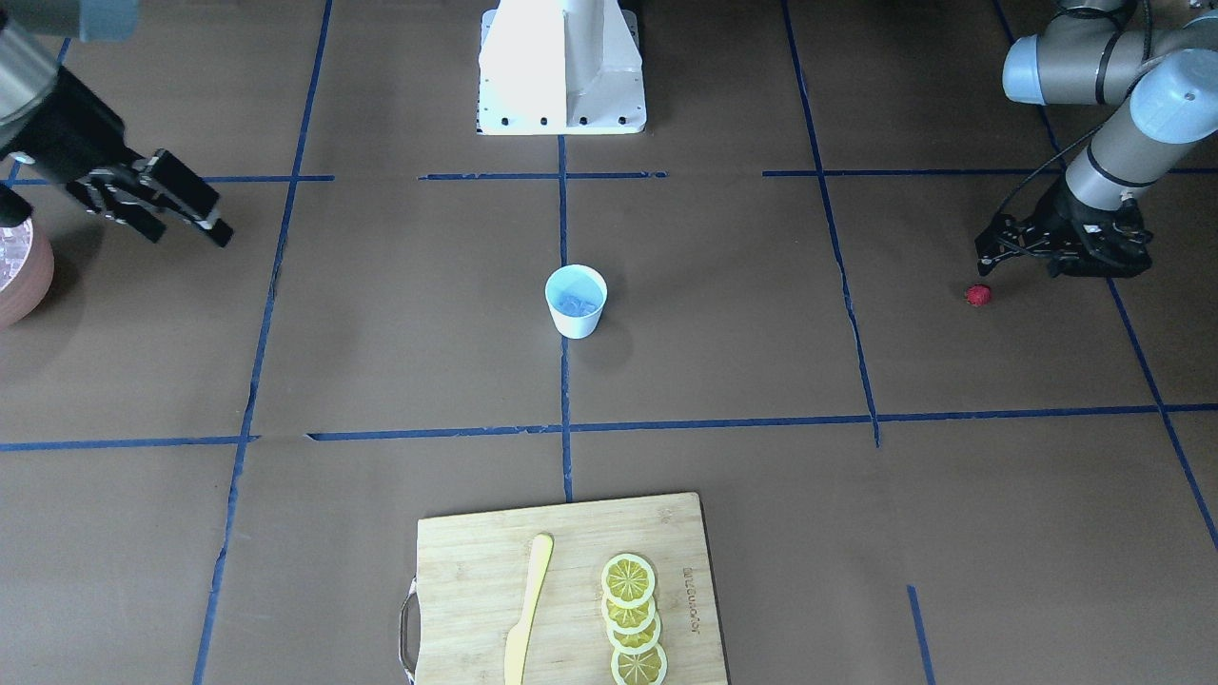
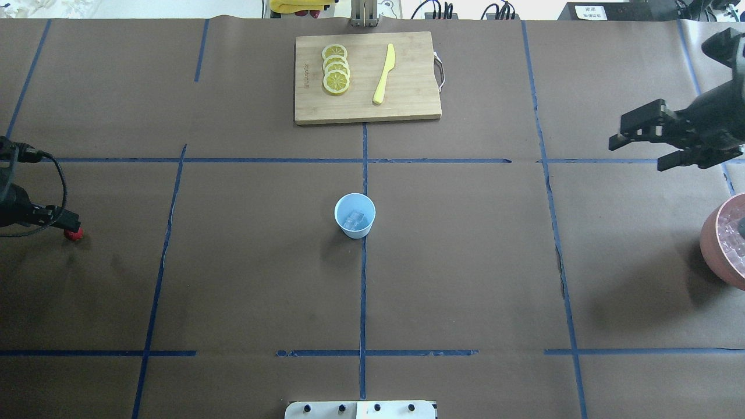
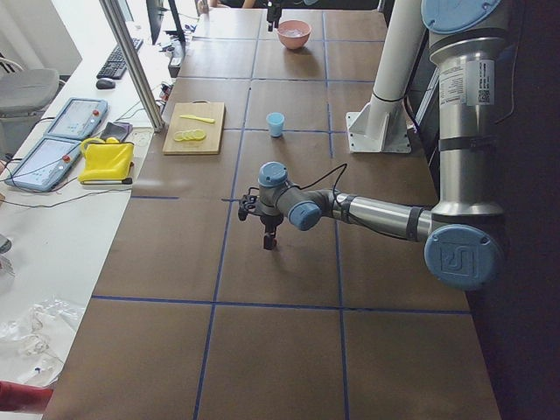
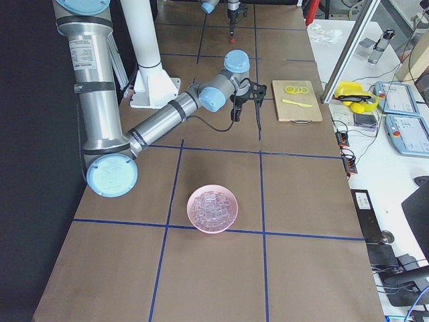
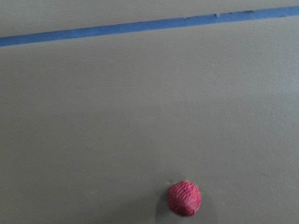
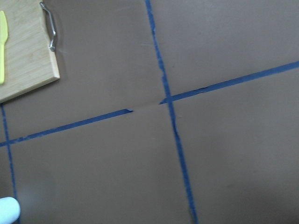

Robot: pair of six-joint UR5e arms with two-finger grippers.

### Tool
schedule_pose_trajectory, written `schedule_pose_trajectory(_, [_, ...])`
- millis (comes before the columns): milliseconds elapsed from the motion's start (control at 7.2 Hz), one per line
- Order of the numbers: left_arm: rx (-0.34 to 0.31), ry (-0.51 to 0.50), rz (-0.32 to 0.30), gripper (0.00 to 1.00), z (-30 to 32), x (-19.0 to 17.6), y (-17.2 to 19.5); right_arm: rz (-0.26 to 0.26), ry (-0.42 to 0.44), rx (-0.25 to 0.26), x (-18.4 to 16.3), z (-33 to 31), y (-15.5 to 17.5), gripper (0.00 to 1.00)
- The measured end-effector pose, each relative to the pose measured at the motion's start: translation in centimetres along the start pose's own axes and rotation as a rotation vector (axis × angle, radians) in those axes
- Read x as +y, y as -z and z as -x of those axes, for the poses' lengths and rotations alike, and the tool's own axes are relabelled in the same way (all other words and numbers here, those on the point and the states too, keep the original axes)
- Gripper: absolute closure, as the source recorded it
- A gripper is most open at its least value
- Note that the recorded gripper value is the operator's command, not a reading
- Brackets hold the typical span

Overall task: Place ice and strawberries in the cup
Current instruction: 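Grasp the red strawberry with the left gripper while the right gripper withdraws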

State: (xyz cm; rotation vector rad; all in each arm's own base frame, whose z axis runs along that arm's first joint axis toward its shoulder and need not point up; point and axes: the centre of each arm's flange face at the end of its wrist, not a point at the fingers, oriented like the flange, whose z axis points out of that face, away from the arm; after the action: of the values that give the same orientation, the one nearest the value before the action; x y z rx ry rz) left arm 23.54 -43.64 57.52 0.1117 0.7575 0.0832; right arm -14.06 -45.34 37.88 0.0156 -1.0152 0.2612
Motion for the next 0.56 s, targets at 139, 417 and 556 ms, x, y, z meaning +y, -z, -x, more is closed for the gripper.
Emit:
schedule_pose_trajectory(139, [0.004,-0.001,-0.005,0.0,-0.6,-0.2,-1.1,-0.006,0.043,0.023,-0.1,-3.2,0.6,0.0])
schedule_pose_trajectory(417, [0.006,0.0,-0.005,0.01,-0.9,-0.2,-2.7,-0.01,0.073,0.039,-0.1,-5.3,1.0,0.0])
schedule_pose_trajectory(556, [0.003,0.002,-0.003,0.27,-0.5,-0.2,-3.5,-0.011,0.075,0.04,-0.1,-5.5,1.1,0.0])
